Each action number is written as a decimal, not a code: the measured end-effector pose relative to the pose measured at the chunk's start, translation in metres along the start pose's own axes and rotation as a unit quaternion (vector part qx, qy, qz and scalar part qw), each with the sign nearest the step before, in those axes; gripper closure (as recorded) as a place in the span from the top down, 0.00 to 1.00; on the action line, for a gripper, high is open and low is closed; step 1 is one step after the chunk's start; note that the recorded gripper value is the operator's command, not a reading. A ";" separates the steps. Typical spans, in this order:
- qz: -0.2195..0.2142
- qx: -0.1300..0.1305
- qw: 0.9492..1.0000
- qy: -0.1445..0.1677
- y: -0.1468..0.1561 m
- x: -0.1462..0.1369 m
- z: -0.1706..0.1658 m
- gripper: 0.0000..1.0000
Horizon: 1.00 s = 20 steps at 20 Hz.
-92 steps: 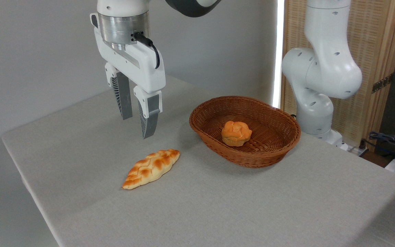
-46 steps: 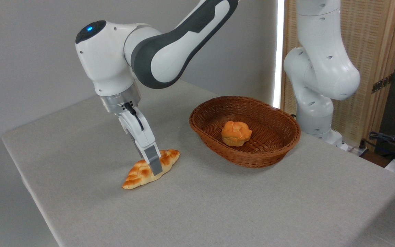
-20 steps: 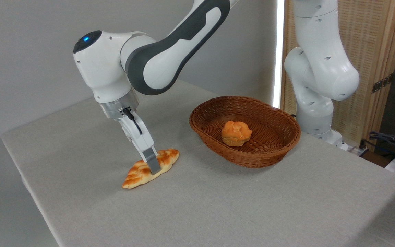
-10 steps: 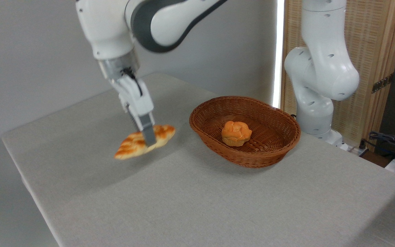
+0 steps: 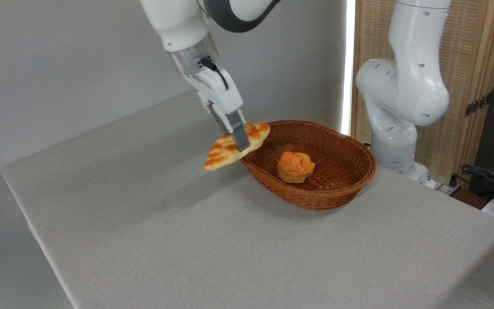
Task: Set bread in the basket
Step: 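Lift the braided roll and carry it over the wicker basket, then lower the roll into the basket beside the orange bun and release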
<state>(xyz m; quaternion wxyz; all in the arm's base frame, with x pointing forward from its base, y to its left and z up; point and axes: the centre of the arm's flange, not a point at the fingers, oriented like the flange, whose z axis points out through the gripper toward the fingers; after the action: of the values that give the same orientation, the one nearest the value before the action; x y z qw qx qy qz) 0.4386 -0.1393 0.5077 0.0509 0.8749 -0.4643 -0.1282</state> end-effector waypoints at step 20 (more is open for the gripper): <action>0.035 -0.051 0.995 -0.081 0.043 -0.001 0.054 1.00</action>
<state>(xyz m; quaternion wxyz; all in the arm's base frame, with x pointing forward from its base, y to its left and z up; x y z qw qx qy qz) 0.3894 -0.1609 0.4649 0.0619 0.8409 -0.4905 -0.2203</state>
